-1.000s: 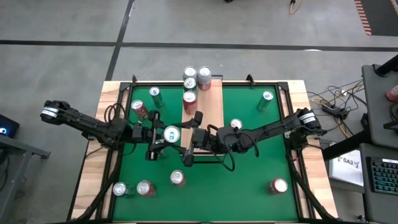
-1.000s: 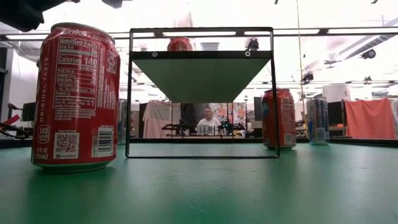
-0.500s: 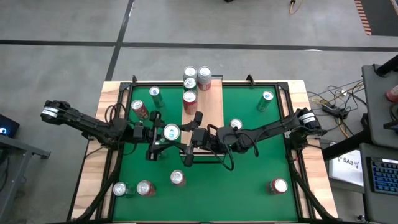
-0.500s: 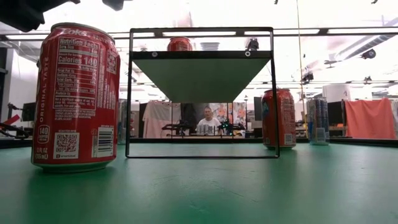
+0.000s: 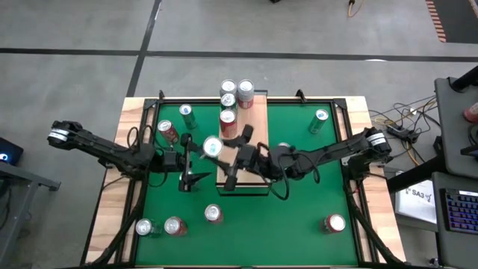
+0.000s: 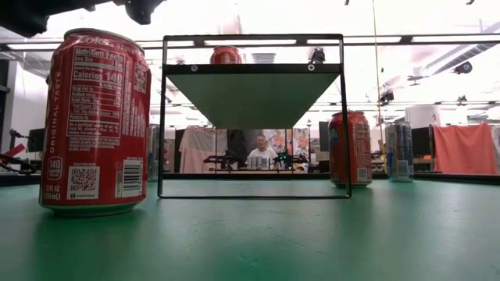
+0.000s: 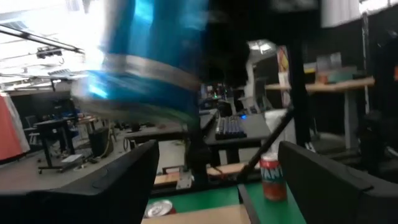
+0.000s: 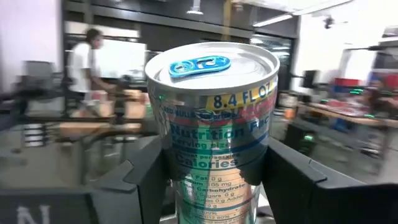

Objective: Place canned beverage on shelf
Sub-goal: Put the blue can on the shelf

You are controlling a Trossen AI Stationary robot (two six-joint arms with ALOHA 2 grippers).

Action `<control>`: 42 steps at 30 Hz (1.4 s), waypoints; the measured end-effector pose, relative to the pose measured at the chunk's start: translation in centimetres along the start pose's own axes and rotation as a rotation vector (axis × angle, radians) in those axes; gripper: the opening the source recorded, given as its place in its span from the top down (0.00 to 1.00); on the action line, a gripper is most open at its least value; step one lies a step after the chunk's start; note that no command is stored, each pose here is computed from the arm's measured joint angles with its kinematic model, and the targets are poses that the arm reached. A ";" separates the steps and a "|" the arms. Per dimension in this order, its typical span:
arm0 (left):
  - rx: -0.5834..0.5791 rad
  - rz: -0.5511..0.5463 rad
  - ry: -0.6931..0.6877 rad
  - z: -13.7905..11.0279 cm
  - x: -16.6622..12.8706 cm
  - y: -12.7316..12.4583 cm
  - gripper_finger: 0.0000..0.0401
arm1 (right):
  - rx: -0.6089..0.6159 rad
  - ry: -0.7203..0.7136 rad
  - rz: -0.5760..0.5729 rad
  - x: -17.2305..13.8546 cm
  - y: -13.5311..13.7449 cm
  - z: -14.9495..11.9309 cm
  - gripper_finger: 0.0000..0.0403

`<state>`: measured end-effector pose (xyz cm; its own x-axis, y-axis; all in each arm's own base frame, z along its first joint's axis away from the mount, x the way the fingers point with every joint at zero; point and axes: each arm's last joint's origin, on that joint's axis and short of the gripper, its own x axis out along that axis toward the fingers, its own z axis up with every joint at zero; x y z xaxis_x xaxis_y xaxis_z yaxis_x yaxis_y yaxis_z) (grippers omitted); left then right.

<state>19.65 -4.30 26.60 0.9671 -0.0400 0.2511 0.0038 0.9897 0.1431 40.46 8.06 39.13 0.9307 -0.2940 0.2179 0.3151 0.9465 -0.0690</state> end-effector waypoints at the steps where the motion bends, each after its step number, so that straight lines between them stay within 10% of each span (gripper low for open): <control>1: 0.015 -0.002 0.012 0.1 -0.2 0.1 0.21 | -0.005 0.016 -0.022 -0.3 -0.2 0.4 0.51; 23: 0.192 0.053 0.044 3.2 -5.2 1.9 0.21 | 0.094 0.375 -0.276 -3.2 -2.2 -4.9 0.51; 42: 0.360 0.136 0.161 4.1 -5.7 2.6 0.21 | 0.182 0.394 -0.464 -4.2 -3.1 -10.0 0.51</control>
<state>13.08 -2.11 29.44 0.9802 0.1381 0.1422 -0.1884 0.8721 0.4515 37.44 5.06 28.64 0.7145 -0.6728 -0.1919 0.6976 0.7063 0.1210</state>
